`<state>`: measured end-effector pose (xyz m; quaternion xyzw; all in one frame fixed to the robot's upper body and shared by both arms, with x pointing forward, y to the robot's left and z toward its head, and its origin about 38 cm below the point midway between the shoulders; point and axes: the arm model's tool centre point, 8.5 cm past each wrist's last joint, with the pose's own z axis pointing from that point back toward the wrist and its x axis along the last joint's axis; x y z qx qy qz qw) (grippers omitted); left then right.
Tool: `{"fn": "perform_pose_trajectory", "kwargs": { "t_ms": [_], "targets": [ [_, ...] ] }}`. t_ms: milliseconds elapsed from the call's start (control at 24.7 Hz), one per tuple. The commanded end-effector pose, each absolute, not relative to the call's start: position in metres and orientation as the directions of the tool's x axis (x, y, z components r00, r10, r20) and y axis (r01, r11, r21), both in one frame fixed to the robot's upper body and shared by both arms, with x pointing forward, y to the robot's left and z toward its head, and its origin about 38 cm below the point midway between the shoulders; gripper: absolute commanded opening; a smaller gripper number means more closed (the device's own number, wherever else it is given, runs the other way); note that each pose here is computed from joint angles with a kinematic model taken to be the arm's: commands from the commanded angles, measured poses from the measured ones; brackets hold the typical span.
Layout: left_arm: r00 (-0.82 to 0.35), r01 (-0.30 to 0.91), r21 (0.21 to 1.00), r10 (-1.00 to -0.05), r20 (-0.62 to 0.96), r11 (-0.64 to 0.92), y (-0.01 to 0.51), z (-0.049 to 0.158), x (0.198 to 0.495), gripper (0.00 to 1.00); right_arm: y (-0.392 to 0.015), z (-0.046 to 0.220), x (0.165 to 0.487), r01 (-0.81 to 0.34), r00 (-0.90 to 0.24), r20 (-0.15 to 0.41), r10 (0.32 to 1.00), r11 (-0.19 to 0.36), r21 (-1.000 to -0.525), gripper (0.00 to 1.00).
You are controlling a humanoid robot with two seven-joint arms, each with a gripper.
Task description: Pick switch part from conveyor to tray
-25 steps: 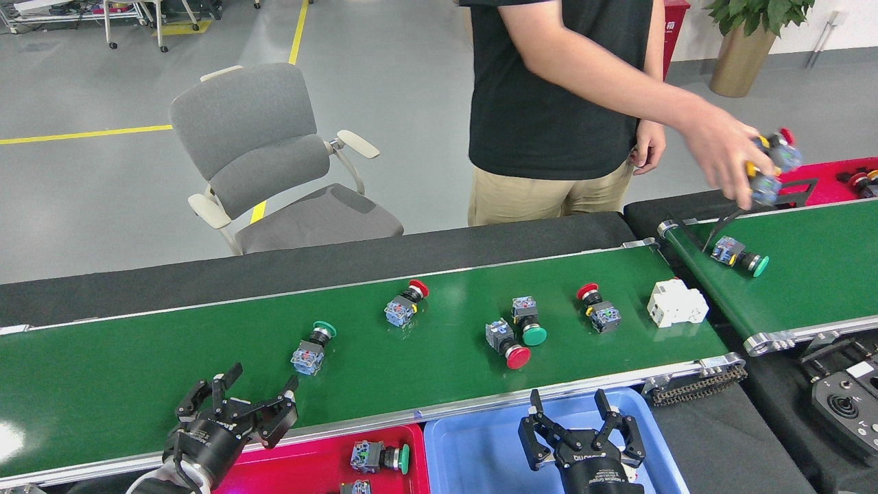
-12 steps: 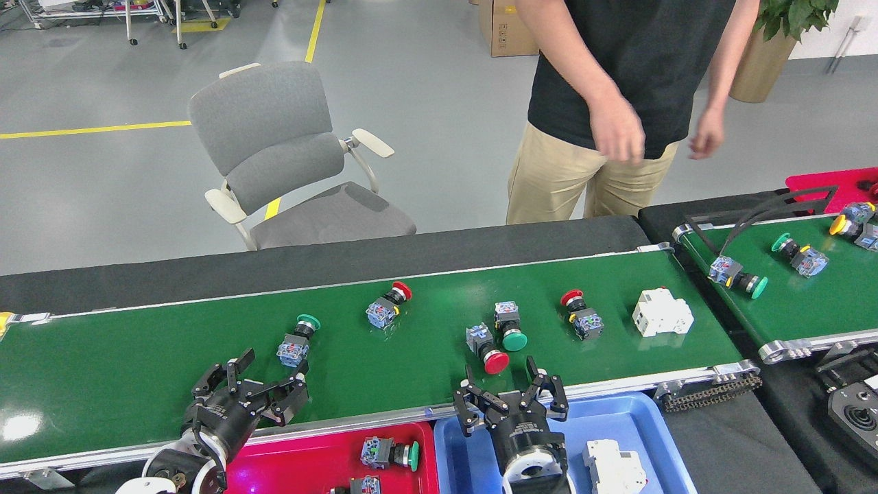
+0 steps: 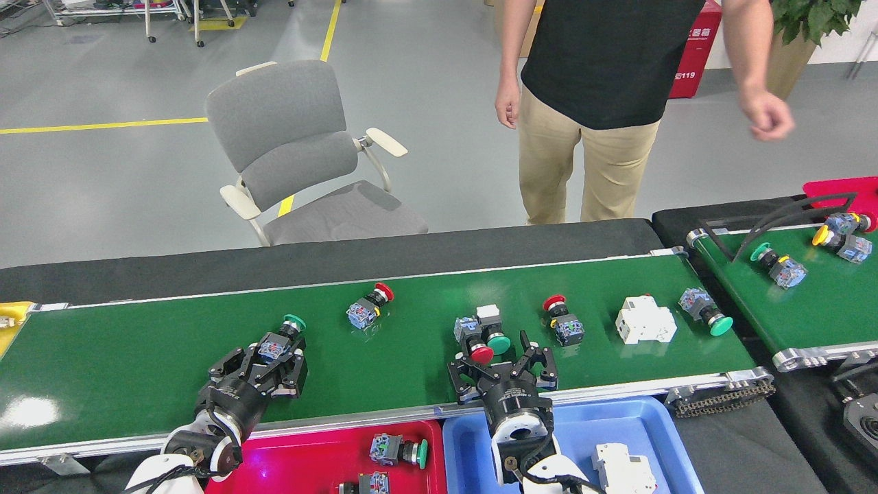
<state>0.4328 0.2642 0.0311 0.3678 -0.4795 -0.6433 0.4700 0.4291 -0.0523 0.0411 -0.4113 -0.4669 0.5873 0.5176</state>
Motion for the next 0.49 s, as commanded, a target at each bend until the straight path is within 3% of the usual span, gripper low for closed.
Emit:
{"fn": "perform_pose_trajectory", "kwargs": {
  "t_ms": [0, 81, 121, 162, 202, 243, 324, 364, 445],
  "targets": [
    [-0.382, 0.185, 0.977, -0.924, -0.025, -0.103, 0.249, 0.05, 0.435, 0.04, -0.048, 0.048, 0.436, -0.211, -0.124, 0.003, 0.992, -0.024, -0.977, 0.99],
    [-0.507, 0.134, 0.985, -0.861, -0.029, -0.112, 0.23, 0.063, 0.423, 0.05, -0.05, 0.046, 0.439, -0.219, -0.121, -0.01, 0.993, -0.037, -0.975, 0.95],
    [-0.58, 0.122, 0.985, -0.814, -0.028, -0.12, 0.219, 0.062, 0.406, 0.06, -0.05, 0.046, 0.44, -0.22, -0.119, -0.012, 0.993, -0.038, -0.975, 0.8],
    [-0.661, 0.102, 0.987, -0.75, -0.027, -0.125, 0.209, 0.063, 0.384, 0.14, -0.05, 0.047, 0.441, -0.217, -0.122, -0.015, 0.992, -0.042, -0.975, 0.57],
    [-0.709, 0.097, 0.987, -0.705, -0.021, -0.127, 0.205, 0.061, 0.367, 0.27, -0.05, 0.047, 0.441, -0.217, -0.125, -0.017, 0.992, -0.044, -0.975, 0.43],
    [-0.758, 0.092, 0.988, -0.652, -0.013, -0.126, 0.199, 0.059, 0.342, 0.51, -0.049, 0.048, 0.442, -0.215, -0.128, -0.021, 0.992, -0.048, -0.975, 0.26],
    [-0.765, 0.121, 0.986, -0.644, 0.019, -0.114, 0.198, 0.049, 0.301, 0.86, -0.048, 0.048, 0.442, -0.213, -0.14, -0.023, 0.99, -0.053, -0.976, 0.12],
    [-0.754, 0.141, 0.984, -0.656, 0.036, -0.108, 0.199, 0.044, 0.291, 0.95, -0.048, 0.049, 0.442, -0.208, -0.144, -0.022, 0.989, -0.052, -0.977, 0.1],
    [-0.705, 0.172, 0.98, -0.707, 0.052, -0.1, 0.207, 0.037, 0.283, 0.99, -0.04, 0.056, 0.439, -0.184, -0.18, -0.021, 0.983, -0.055, -0.981, 0.07]
  ]
}}
